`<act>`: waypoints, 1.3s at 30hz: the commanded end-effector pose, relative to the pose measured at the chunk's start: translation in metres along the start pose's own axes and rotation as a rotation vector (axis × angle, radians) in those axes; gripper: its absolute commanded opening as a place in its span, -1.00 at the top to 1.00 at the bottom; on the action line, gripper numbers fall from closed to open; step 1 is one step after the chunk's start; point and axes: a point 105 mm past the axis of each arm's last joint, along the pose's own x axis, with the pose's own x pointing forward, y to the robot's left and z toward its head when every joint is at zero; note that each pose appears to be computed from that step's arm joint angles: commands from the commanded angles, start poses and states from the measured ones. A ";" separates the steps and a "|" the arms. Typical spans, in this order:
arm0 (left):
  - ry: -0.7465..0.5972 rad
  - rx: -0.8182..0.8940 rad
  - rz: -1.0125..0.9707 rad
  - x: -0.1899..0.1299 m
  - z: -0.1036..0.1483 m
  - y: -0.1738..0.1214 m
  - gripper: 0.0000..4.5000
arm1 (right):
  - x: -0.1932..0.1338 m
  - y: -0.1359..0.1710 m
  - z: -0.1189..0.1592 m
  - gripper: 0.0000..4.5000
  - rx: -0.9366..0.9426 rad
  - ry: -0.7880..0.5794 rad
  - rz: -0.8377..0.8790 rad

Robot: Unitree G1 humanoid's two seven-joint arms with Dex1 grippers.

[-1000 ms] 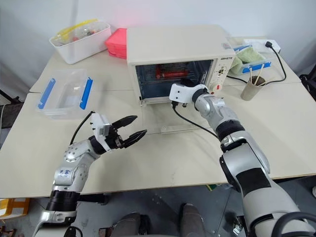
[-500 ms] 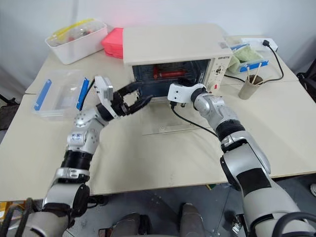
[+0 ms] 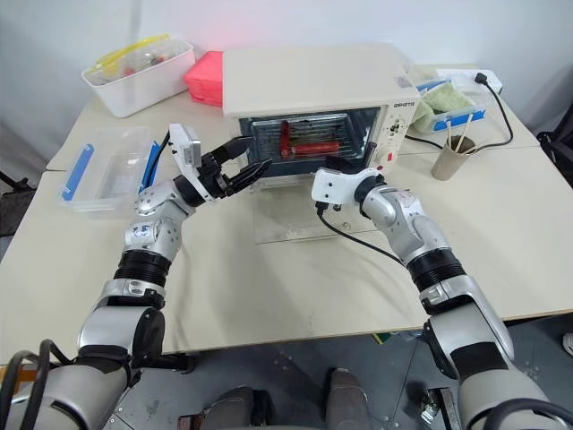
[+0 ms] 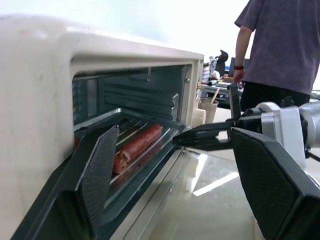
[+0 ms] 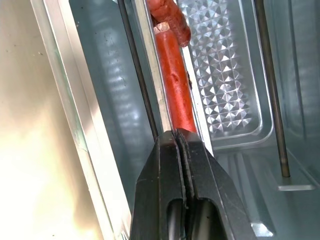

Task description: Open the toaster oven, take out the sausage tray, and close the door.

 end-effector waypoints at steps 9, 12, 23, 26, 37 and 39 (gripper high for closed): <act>-0.036 0.049 -0.015 0.003 0.015 -0.002 -0.67 | 0.010 -0.014 0.007 0.34 -0.088 -0.008 -0.029; -0.040 0.043 -0.015 0.005 0.015 -0.004 -0.67 | 0.015 -0.013 -0.001 0.34 -0.099 0.019 -0.030; -0.034 0.035 -0.014 0.009 0.013 -0.004 -0.67 | 0.020 -0.018 -0.008 0.98 -0.154 0.022 -0.060; -0.032 0.037 -0.011 0.010 0.014 -0.002 -0.67 | 0.018 -0.021 -0.005 0.98 -0.164 0.003 -0.068; -0.006 0.022 0.007 0.013 0.017 0.012 -0.67 | -0.018 -0.025 0.020 0.98 -0.208 -0.113 -0.010; 0.019 0.009 0.027 0.015 0.014 0.016 -0.67 | -0.033 -0.020 0.024 0.98 -0.206 -0.118 0.013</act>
